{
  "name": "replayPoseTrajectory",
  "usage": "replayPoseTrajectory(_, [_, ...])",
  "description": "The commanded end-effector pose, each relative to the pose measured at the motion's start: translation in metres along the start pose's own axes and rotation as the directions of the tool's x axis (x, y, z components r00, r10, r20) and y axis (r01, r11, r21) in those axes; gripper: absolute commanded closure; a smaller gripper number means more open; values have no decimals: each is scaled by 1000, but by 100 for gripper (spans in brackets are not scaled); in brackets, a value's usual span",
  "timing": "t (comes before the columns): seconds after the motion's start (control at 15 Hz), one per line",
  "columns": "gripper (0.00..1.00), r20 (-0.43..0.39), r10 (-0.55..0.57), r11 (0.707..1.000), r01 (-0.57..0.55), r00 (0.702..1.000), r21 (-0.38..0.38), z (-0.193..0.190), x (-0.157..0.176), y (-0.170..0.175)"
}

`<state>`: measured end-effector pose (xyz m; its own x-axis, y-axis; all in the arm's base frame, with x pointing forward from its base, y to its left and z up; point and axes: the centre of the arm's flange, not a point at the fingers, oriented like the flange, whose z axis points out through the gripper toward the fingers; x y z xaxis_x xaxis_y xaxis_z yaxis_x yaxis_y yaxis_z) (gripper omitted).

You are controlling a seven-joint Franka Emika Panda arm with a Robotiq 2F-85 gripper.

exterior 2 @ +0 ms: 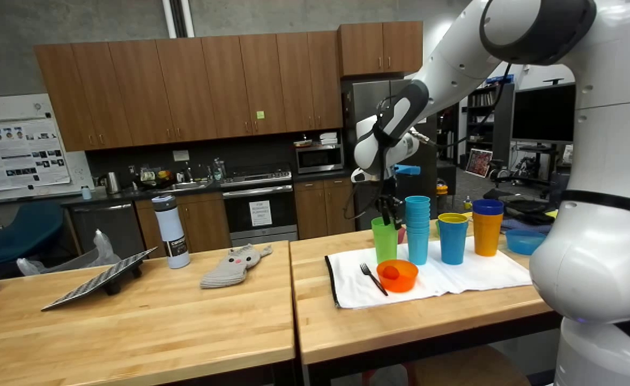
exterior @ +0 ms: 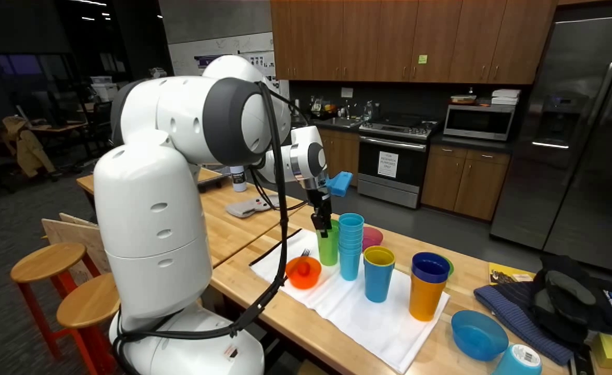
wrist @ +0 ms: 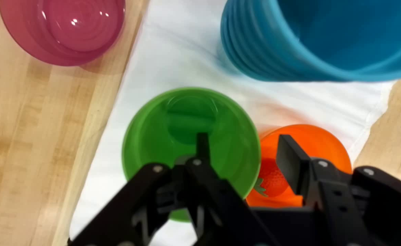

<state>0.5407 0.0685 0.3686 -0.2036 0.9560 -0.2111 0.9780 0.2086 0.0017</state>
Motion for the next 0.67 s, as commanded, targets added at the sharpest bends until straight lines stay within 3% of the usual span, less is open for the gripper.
replayPoseTrajectory(0.0, [16,67,41,997,-37,997,-69,-33,-20,-27])
replayPoseTrajectory(0.13, [2,99,44,994,-34,994,-100,-54,-32,-36])
replayPoseTrajectory(0.2, [0,110,48,993,-35,993,-117,-64,-33,-41])
replayPoseTrajectory(0.6, [0,139,100,973,-68,985,-220,-121,-53,-84])
